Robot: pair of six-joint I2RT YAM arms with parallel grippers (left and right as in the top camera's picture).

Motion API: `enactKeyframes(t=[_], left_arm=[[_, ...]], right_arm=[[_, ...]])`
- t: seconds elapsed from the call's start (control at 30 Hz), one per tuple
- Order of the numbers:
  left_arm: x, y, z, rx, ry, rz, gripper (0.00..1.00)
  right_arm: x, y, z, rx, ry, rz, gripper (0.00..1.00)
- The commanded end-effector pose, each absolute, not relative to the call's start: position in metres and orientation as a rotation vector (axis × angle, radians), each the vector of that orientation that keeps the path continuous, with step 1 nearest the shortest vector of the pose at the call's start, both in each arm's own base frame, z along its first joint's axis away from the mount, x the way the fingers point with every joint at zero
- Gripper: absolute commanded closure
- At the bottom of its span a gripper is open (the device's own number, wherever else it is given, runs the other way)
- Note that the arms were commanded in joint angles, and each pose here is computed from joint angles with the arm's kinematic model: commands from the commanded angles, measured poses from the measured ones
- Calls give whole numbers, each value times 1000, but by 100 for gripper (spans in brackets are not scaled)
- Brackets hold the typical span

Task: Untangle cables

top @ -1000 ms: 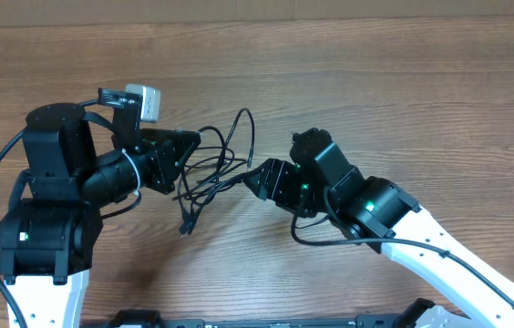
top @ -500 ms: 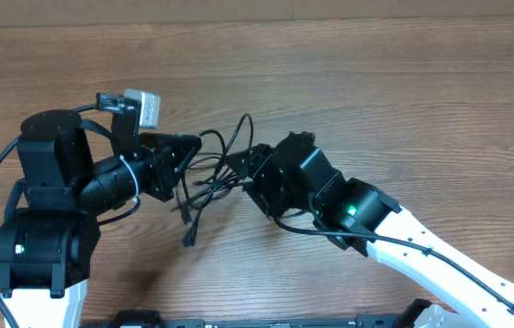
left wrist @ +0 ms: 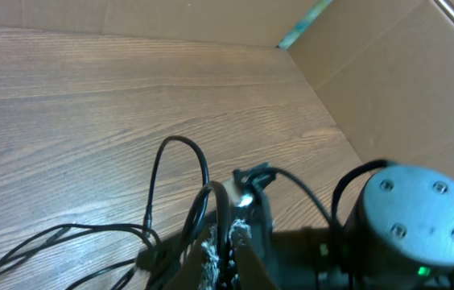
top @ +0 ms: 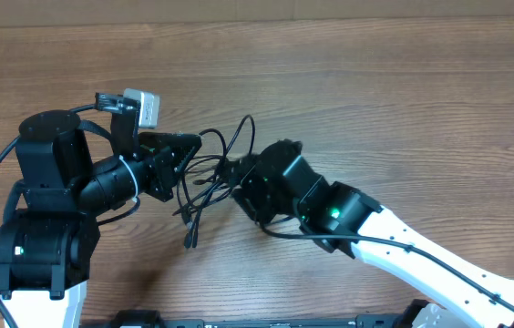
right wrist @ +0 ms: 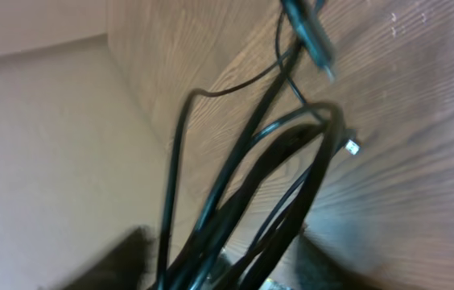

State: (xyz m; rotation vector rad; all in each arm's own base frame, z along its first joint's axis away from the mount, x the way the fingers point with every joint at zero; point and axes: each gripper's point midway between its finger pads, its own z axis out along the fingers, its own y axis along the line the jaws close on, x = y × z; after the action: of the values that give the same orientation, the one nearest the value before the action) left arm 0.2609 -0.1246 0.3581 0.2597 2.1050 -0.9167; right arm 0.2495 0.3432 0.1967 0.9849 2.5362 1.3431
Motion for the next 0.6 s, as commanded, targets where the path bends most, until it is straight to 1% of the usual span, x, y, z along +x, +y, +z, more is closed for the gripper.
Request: enactKeyframes(t=[0.0, 0.03, 0.13, 0.4, 0.5, 0.57], left_arm=[[253, -129, 379, 333, 2033, -914, 96], [253, -129, 379, 333, 2033, -915, 96], [253, -129, 378, 332, 2035, -915, 96], [255, -125, 375, 309, 2051, -885, 96], [258, -119, 369, 275, 2076, -840, 96], [260, -111, 360, 228, 2117, -783, 96]], right_arm=[[252, 352, 209, 995, 2493, 1380, 91], [253, 351, 209, 995, 2487, 1374, 96], [258, 348, 209, 989, 2461, 1346, 96], [265, 345, 211, 780, 2436, 1277, 96], [267, 349, 219, 747, 2410, 1314, 96], [268, 355, 231, 667, 2381, 1363, 96]])
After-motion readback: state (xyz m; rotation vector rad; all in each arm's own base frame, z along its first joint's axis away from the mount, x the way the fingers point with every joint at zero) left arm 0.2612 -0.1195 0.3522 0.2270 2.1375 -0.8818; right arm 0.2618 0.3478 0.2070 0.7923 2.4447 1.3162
